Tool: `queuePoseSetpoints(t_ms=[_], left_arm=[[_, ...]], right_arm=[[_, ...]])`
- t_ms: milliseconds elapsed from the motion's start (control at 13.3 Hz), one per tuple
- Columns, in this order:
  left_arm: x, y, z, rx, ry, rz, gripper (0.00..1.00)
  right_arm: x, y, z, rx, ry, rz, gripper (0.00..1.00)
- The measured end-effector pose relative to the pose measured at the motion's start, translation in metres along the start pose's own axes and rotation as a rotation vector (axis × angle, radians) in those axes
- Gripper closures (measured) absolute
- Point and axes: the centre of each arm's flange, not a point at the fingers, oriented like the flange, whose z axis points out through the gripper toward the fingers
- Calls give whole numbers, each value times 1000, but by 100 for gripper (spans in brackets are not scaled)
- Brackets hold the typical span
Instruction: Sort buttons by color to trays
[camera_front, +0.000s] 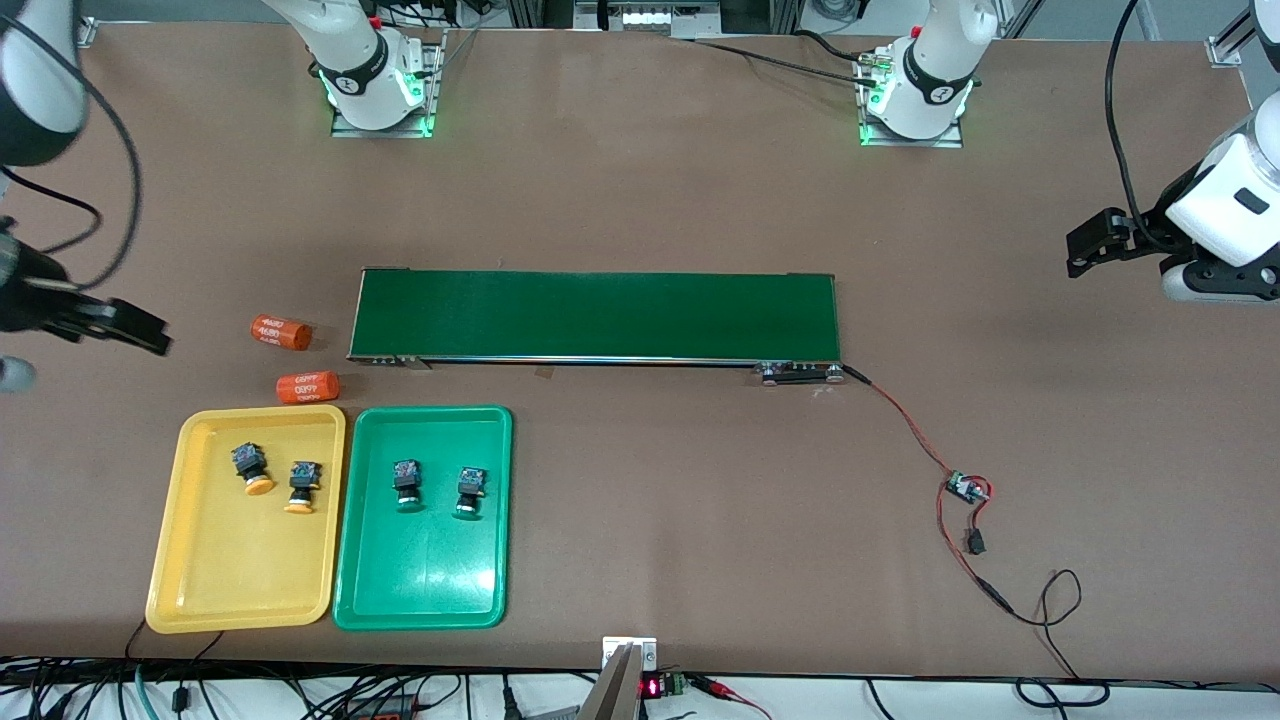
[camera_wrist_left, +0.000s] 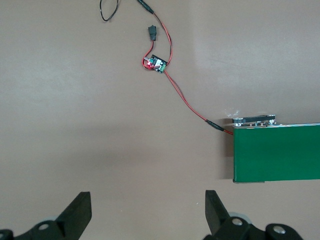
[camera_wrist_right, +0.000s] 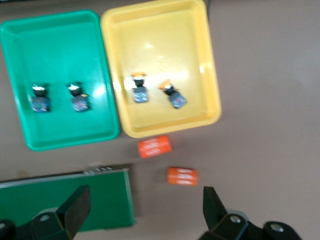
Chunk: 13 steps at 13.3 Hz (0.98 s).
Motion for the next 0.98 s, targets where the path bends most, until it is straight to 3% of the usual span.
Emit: queuePoseSetpoints(t_ms=[226, 978], left_arm=[[0, 0, 0, 0, 0, 0, 0], [0, -1, 0, 0, 0, -1, 0]], right_arm=[[-13, 39, -12, -10, -13, -23, 0], [-70, 41, -37, 35, -24, -34, 0]])
